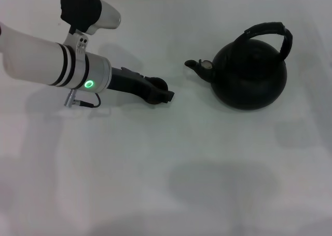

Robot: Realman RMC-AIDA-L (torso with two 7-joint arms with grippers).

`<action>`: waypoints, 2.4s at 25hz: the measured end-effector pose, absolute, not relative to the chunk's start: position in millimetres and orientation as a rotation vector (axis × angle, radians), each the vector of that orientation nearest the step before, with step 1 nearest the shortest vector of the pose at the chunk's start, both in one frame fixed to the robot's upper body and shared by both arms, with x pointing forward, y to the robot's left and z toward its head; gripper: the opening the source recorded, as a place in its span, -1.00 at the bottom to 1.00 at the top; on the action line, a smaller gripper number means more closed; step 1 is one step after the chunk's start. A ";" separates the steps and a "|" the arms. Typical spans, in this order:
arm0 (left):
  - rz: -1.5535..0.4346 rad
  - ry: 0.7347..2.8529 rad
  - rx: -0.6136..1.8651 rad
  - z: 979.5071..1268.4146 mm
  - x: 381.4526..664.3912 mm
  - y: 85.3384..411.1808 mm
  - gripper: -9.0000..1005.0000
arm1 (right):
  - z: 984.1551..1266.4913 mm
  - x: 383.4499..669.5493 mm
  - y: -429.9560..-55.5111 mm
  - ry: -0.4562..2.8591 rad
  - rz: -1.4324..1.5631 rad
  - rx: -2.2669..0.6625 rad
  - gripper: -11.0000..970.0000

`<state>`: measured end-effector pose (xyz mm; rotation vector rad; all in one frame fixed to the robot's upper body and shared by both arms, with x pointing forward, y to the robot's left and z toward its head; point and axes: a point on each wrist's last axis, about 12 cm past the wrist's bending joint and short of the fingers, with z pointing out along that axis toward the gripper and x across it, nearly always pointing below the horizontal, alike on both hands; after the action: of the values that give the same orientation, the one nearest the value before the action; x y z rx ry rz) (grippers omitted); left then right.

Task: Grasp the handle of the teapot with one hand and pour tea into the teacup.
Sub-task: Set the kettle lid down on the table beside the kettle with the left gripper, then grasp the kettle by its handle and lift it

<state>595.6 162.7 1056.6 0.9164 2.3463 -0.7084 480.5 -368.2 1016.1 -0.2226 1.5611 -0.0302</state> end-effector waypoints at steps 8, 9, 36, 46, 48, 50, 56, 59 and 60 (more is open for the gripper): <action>-0.703 2.317 0.916 1059.4 593.7 165.3 0.57 | 1015.8 480.5 -368.3 1.563 -0.031 -0.222 0.74; -0.704 2.301 0.916 1061.7 593.4 165.7 0.57 | 1015.8 480.5 -368.4 1.563 -0.031 -0.222 0.74; -0.570 1.736 0.571 1068.1 508.8 273.5 0.56 | 1029.6 434.6 -396.5 1.582 0.105 -0.322 0.73; -0.463 1.499 0.373 1038.7 461.7 308.5 0.55 | 1058.1 434.2 -355.6 1.694 0.067 -0.522 0.72; -0.426 1.469 0.334 1033.2 451.1 313.8 0.55 | 1062.7 438.6 -345.0 1.693 0.098 -0.546 0.73; -0.400 1.459 0.299 1027.7 441.6 317.7 0.55 | 1065.8 441.7 -335.9 1.694 0.121 -0.569 0.73; -0.371 1.465 0.227 1019.9 426.9 325.9 0.55 | 1068.0 456.6 -302.8 1.695 0.179 -0.642 0.73; -0.364 1.469 0.217 1018.7 423.1 327.8 0.55 | 1065.8 464.7 -290.1 1.690 0.203 -0.677 0.73; -0.363 1.471 0.216 1018.4 422.4 328.1 0.55 | 1064.8 467.5 -287.2 1.689 0.212 -0.685 0.73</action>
<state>422.4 328.1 1018.4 0.2156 1.4707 -0.3630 467.5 -287.2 1064.8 -0.6854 1.6886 0.2117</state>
